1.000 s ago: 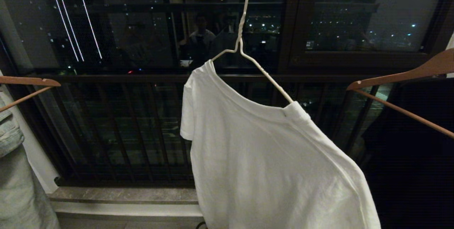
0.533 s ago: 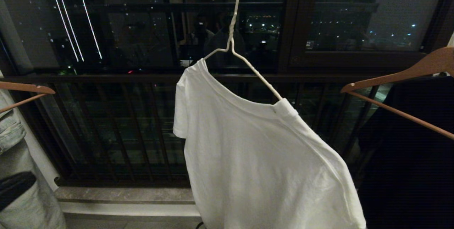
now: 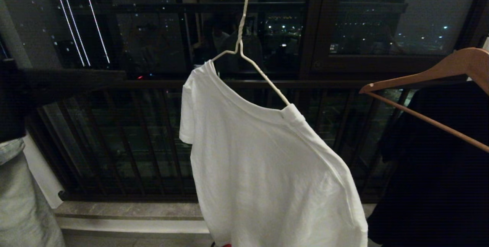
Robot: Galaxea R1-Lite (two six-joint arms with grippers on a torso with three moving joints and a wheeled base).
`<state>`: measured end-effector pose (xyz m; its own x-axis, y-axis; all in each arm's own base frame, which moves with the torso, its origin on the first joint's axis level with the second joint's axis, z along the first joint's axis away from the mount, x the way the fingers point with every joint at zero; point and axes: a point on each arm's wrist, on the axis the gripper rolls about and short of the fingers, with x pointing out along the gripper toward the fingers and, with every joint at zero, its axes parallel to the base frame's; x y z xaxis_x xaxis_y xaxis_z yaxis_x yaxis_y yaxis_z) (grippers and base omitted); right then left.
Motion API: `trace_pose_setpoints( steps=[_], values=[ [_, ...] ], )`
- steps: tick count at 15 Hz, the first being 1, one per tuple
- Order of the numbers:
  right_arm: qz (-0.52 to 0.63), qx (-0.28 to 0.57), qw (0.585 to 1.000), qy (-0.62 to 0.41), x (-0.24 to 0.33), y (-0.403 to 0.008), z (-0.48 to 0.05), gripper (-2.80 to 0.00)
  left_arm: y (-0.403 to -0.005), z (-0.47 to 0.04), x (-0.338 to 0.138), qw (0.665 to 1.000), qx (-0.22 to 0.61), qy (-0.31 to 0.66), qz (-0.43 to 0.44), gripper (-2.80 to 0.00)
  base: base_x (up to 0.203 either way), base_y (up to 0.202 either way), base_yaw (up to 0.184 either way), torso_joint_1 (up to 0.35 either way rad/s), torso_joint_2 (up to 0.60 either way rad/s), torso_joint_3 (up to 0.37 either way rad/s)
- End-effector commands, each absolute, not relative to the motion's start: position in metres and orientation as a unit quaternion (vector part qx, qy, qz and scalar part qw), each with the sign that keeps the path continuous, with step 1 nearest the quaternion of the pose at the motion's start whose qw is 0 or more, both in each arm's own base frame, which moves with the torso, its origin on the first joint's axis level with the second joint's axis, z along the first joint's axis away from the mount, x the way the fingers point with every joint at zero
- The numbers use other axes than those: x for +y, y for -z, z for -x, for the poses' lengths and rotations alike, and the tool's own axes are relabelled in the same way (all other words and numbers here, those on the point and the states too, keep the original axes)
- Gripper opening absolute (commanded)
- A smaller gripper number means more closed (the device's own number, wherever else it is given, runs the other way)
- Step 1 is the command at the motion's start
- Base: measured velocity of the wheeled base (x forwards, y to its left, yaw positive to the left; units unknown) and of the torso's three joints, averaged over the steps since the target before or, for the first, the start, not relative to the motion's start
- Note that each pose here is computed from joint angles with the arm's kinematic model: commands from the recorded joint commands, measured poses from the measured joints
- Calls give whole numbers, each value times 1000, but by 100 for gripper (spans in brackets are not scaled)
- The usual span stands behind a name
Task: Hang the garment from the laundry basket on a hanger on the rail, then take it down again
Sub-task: Take the clothes off the clothes rack
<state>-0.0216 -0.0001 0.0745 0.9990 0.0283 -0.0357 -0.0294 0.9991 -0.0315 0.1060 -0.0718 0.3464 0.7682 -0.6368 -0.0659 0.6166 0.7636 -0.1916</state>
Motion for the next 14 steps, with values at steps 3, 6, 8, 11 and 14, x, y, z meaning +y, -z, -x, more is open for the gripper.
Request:
trace_pose_setpoints(
  steps=[3,6,8,11,14],
  values=[
    [16,41,999,-15,0,-75,18,-280,-367,-138,-139,948,99,283,103,-280,0,0,0,0,0,0],
    [16,40,999,-15,0,-75,18,-280,-377,-146,-166,951,126,254,123,0,0,0,0,0,0,0],
    [16,39,999,-15,0,-76,18,-280,-385,-154,-181,956,127,233,127,0,0,0,0,0,0,0],
    [16,40,999,-15,0,-75,18,-280,-385,-161,-209,959,127,220,121,0,0,0,0,0,0,0],
    [16,40,999,-15,0,-75,18,-280,-388,-151,-232,956,135,236,107,0,0,0,0,0,0,0]
  ],
)
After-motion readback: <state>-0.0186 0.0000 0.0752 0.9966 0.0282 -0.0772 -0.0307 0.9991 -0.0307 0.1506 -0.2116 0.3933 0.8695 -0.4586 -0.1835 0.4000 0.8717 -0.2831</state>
